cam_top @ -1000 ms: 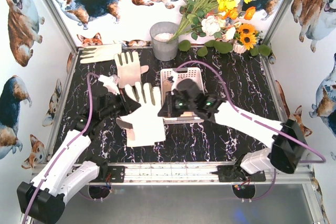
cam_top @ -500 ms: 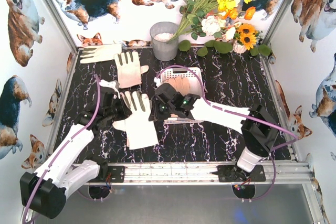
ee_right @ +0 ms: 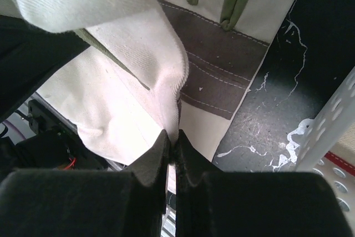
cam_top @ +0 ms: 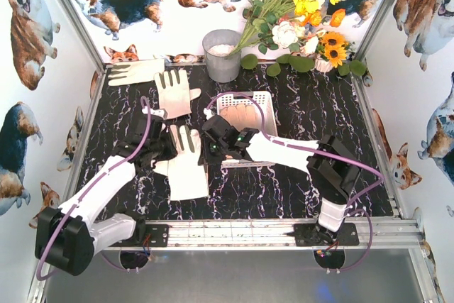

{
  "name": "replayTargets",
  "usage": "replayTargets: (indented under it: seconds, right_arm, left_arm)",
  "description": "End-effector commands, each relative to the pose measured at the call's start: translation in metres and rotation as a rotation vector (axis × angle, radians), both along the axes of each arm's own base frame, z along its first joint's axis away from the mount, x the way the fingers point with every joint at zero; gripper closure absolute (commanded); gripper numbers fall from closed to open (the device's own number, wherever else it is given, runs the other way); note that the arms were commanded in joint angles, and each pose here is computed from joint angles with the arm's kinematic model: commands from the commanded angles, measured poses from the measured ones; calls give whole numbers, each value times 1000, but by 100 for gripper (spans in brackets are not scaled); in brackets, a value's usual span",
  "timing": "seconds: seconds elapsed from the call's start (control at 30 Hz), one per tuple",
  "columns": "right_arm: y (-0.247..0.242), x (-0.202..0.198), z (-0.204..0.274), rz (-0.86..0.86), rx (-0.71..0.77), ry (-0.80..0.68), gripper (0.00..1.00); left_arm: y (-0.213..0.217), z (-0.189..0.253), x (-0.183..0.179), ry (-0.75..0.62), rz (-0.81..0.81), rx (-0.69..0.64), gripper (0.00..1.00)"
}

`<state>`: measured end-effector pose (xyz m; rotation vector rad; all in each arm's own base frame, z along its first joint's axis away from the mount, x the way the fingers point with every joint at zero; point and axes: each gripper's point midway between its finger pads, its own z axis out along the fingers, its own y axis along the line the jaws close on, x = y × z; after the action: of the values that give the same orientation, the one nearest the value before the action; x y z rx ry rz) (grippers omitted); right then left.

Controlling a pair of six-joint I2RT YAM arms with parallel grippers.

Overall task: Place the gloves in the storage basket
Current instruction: Pair the glove with the glove.

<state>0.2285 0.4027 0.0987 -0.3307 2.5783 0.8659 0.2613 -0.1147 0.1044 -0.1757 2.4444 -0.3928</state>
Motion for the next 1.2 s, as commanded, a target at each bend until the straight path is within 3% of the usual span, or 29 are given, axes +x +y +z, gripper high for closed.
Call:
replayTargets:
  seconds: [0.0,0.43,1.17]
  right_arm:
    - [-4,4,-4,-23,-45,4,100]
    - [-2,8,-21,-39,-76,23,100]
    - [-11,7,-44,-66,-144,55,100]
  left_arm:
    - [15,9,28,-106,57,67,100]
    - [21,-17,36,-73,56,128,100]
    - [16,-51,46,-21,34,115,100]
